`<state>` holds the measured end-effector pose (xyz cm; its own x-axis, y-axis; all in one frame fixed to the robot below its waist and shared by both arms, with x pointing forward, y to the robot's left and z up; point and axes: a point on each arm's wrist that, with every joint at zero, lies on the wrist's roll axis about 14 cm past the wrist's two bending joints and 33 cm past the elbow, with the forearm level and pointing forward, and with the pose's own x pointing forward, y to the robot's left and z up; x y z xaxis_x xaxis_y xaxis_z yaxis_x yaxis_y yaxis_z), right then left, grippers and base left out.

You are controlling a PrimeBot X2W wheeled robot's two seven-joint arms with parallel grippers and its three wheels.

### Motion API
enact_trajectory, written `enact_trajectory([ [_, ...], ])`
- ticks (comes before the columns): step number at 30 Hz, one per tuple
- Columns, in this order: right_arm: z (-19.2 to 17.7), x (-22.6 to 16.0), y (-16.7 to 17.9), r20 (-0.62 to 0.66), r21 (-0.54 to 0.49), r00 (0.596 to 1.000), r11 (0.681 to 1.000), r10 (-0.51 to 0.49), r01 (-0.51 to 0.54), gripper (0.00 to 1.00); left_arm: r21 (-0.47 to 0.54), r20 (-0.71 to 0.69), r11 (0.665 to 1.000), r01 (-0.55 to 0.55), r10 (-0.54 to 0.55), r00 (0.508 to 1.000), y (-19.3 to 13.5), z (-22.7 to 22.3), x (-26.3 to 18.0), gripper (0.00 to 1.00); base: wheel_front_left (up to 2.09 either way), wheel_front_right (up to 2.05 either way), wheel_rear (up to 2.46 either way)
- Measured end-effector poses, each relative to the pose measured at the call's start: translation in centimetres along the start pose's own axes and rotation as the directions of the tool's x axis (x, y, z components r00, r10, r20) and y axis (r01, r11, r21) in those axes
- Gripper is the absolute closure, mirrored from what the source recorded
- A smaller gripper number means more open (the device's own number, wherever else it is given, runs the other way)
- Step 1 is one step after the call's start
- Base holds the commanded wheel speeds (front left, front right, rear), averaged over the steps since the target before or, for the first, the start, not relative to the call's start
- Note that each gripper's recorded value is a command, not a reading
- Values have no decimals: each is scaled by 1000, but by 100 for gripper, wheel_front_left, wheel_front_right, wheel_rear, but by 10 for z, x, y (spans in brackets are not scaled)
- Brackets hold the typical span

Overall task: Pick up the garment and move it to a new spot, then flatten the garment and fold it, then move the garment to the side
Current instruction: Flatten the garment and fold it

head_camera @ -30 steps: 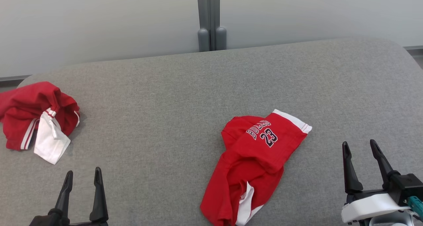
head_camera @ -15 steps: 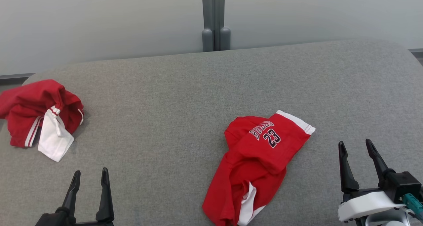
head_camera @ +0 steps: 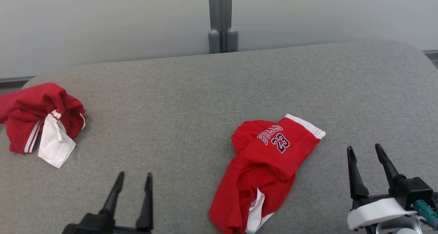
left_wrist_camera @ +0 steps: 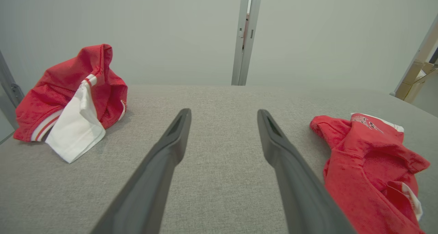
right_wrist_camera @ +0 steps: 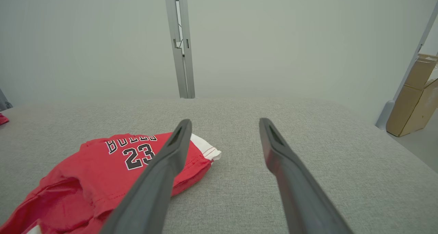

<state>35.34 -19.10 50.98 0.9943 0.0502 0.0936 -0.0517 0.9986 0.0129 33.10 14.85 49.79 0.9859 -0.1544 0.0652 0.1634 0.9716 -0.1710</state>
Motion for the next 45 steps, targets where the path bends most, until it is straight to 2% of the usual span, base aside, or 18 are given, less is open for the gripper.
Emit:
enact_trajectory([
  [3, 0, 0, 0, 1, -1, 1000, 1000, 2, -2, 0, -28, -44, 992, 122, -123, 991, -40, -15, 6, 0, 0, 0, 0],
  [5, 1, 2, 2, 4, -1, 1000, 1000, 7, -7, 0, -68, -89, 974, 216, -221, 971, -73, -29, 8, 0, 0, 0, 0],
  [8, 2, 3, 2, 7, -1, 1000, 1000, 6, -6, 0, -144, -185, 939, 313, -336, 924, -114, -50, 8, 0, 0, 0, 0],
  [11, 3, 4, 0, 10, -1, 1000, 1000, 0, 0, 0, -182, -282, 914, 362, -401, 872, -136, -73, 4, 0, 0, 0, 0],
  [15, 3, 3, -6, 9, -3, 1000, 1000, -20, 20, 0, -217, -390, 905, 365, -423, 818, -145, -101, -2, 0, 0, 0, 0],
  [21, -5, 2, -17, -16, -9, 998, 998, -55, 55, 0, -210, -508, 924, 321, -384, 771, -140, -131, -3, 0, 0, 0, 0],
  [26, -8, 4, -21, -26, -9, 997, 998, -68, 67, 0, -243, -558, 922, 300, -386, 735, -143, -141, -6, 0, 0, 0, 0],
  [27, -9, 4, -21, -27, -8, 997, 998, -69, 68, 0, -244, -577, 924, 294, -382, 722, -142, -144, -8, 34, 0, 0, 0],
  [28, -9, 4, -21, -28, -8, 997, 998, -68, 68, 0, -244, -587, 924, 294, -381, 714, -143, -146, -10, 60, 0, 0, 0],
  [29, -9, 5, -20, -27, -6, 997, 998, -67, 67, 0, -239, -594, 924, 300, -383, 707, -143, -148, -11, 100, 0, 0, 0],
  [32, -9, 4, -18, -27, 0, 998, 998, -63, 63, 0, -255, -587, 919, 300, -393, 708, -145, -145, -9, 100, 0, 0, 0],
  [34, -7, 4, -17, -22, 2, 998, 998, -61, 61, 0, -294, -545, 916, 272, -395, 739, -145, -133, -1, 100, 0, 0, 0],
  [35, -6, 4, -16, -19, 2, 998, 998, -61, 61, 0, -332, -505, 912, 241, -388, 771, -142, -122, 8, 100, 0, 0, 0],
  [37, -5, 3, -17, -14, 3, 998, 998, -63, 63, 0, -425, -403, 885, 190, -372, 836, -137, -91, 29, 100, 0, 0, 0],
  [40, -5, 3, -15, -15, 4, 998, 998, -58, 58, 0, -524, -256, 837, 158, -331, 908, -125, -38, 58, 100, 0, 0, 0],
  [43, -8, 3, -11, -23, 8, 999, 999, -44, 45, 0, -565, -148, 807, 171, -303, 941, -114, 13, 84, 100, 0, 0, 0],
  [45, -7, 4, -6, -20, 10, 999, 1000, -28, 28, 0, -533, -121, 828, 174, -278, 953, -105, 36, 96, 100, 0, 0, 0],
])
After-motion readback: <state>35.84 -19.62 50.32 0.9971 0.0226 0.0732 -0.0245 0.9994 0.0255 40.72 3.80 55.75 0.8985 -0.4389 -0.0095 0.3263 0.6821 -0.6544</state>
